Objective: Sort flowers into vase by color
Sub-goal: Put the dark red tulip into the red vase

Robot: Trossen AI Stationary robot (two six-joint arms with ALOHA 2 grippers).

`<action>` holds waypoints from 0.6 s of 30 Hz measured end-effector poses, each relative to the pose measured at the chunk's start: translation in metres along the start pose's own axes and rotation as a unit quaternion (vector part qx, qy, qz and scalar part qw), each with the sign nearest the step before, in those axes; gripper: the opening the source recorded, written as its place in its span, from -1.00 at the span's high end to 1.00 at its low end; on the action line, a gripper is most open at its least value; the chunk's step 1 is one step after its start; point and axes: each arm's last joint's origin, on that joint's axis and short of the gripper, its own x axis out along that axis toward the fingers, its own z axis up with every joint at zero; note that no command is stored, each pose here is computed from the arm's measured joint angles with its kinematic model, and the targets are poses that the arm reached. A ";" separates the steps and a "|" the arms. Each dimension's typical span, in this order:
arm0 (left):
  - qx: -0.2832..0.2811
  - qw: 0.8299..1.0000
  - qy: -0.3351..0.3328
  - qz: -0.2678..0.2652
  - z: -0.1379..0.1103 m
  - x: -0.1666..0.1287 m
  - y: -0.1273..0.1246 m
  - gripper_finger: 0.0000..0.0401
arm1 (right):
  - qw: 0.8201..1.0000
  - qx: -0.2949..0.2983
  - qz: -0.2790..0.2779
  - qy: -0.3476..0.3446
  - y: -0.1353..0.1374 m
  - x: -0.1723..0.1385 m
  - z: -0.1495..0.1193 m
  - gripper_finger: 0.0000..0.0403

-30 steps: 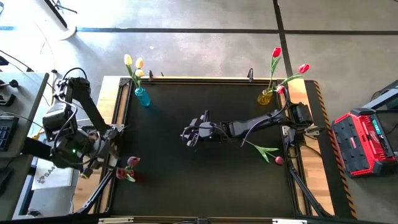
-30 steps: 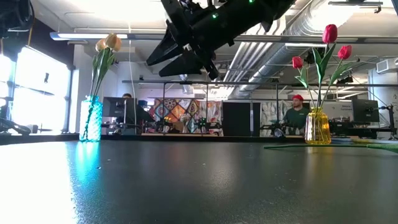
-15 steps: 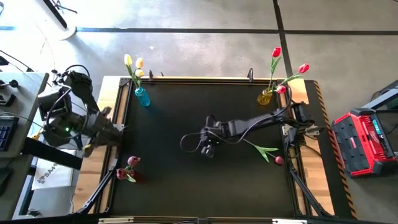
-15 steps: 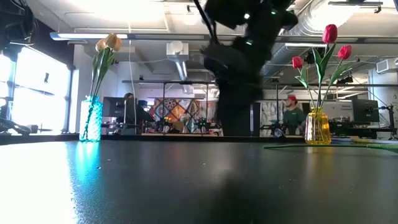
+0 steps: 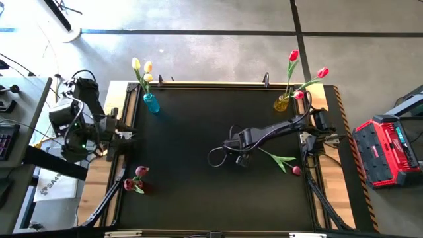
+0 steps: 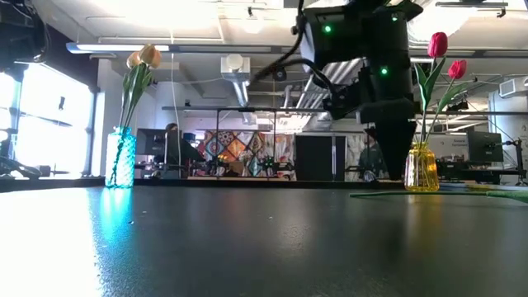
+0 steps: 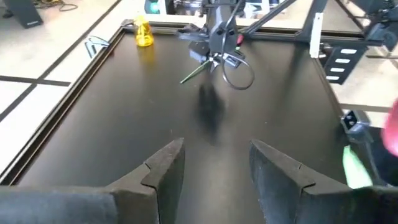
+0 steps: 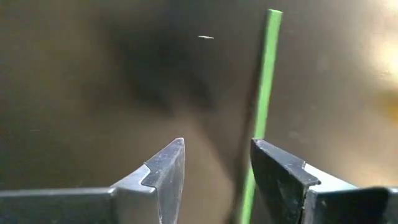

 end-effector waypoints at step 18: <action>-0.005 0.999 0.034 0.014 -0.036 0.017 0.001 0.20 | 0.988 -0.025 -0.077 0.131 -0.004 0.013 -0.041 0.15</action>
